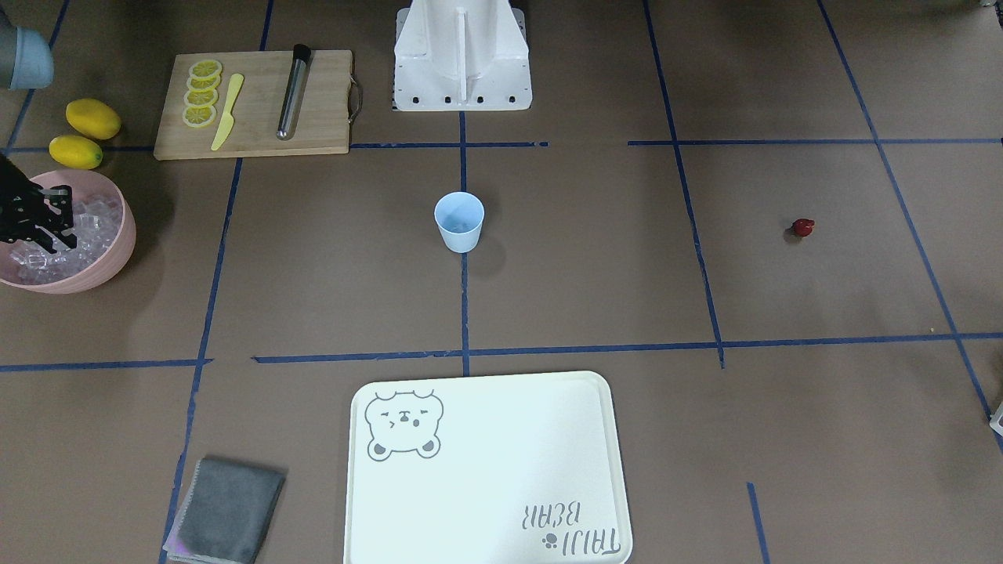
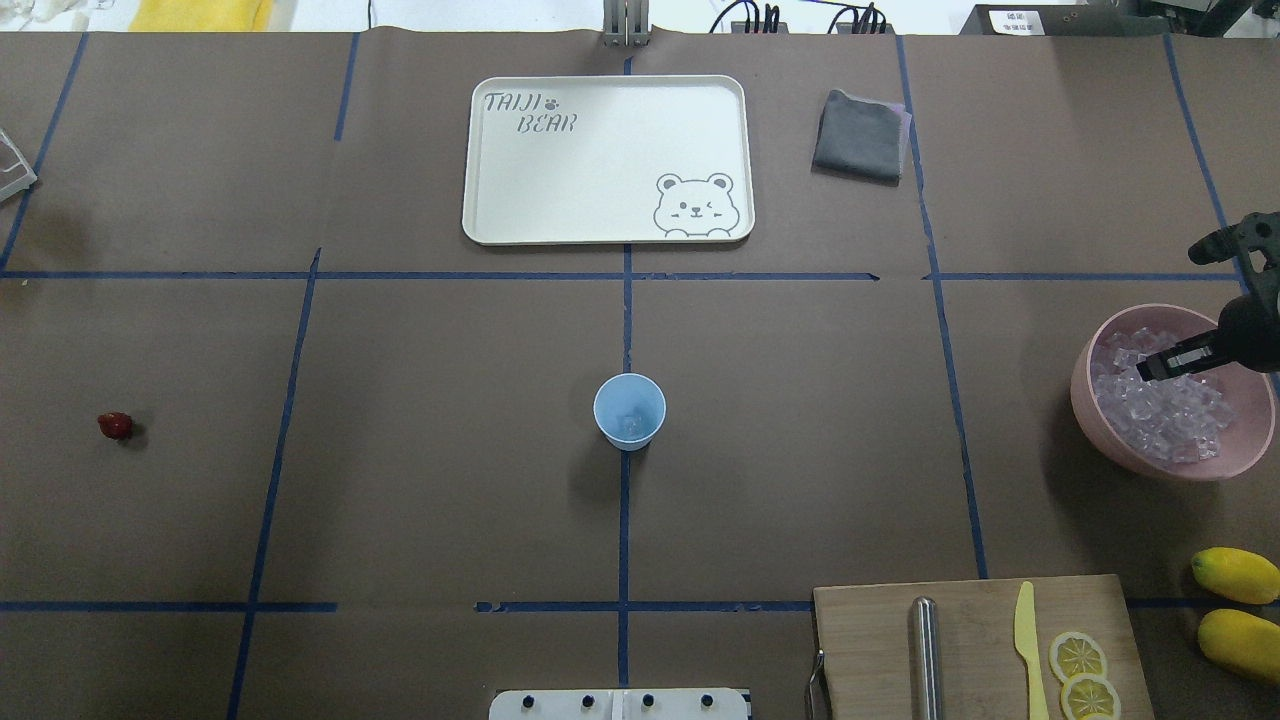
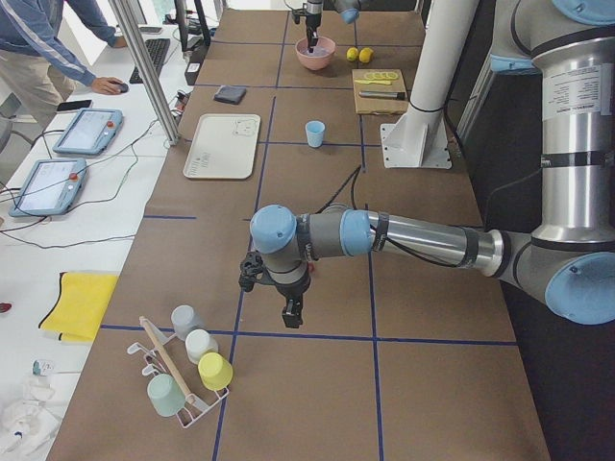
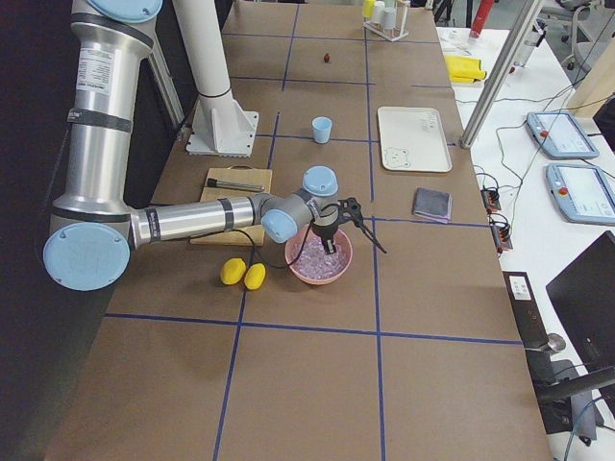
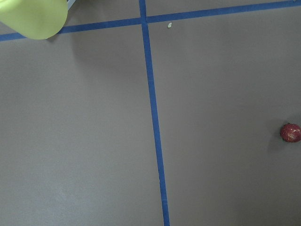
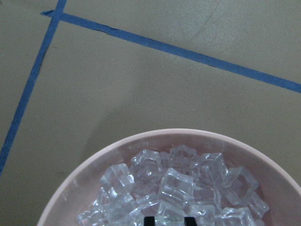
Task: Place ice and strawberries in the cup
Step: 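Lower the right gripper into the bowl and grasp another ice cube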
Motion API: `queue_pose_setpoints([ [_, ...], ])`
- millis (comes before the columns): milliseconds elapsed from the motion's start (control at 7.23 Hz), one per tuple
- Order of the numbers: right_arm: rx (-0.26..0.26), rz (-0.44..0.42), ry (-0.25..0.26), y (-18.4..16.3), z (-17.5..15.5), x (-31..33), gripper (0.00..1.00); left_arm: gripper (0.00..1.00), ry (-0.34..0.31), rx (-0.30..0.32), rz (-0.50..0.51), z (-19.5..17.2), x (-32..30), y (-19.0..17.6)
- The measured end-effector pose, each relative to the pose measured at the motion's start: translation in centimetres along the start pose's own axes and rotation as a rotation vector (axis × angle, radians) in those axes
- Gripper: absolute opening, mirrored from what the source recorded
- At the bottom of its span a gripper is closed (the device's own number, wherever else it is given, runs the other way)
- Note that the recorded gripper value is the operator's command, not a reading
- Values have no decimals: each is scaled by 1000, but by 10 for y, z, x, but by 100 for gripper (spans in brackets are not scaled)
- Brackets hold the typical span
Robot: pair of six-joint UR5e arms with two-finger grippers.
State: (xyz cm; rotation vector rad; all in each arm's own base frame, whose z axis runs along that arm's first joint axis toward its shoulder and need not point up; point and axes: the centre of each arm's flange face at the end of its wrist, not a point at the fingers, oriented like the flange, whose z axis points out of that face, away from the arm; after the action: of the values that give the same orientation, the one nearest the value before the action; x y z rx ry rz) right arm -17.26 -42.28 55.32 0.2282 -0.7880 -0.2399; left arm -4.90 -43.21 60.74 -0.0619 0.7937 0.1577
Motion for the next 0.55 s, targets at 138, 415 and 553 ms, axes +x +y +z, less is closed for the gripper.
queue_pose_setpoints([
  [138,15,-6,-10,1,-13,-6,0,100,0,0,0,0,0,0],
  [415,52,30,-32,-4,-60,-9,0,100,0,-2,-2,1,-1,0],
  [553,52,53,-41,-9,-84,-17,0,100,0,-4,-3,2,-2,0],
])
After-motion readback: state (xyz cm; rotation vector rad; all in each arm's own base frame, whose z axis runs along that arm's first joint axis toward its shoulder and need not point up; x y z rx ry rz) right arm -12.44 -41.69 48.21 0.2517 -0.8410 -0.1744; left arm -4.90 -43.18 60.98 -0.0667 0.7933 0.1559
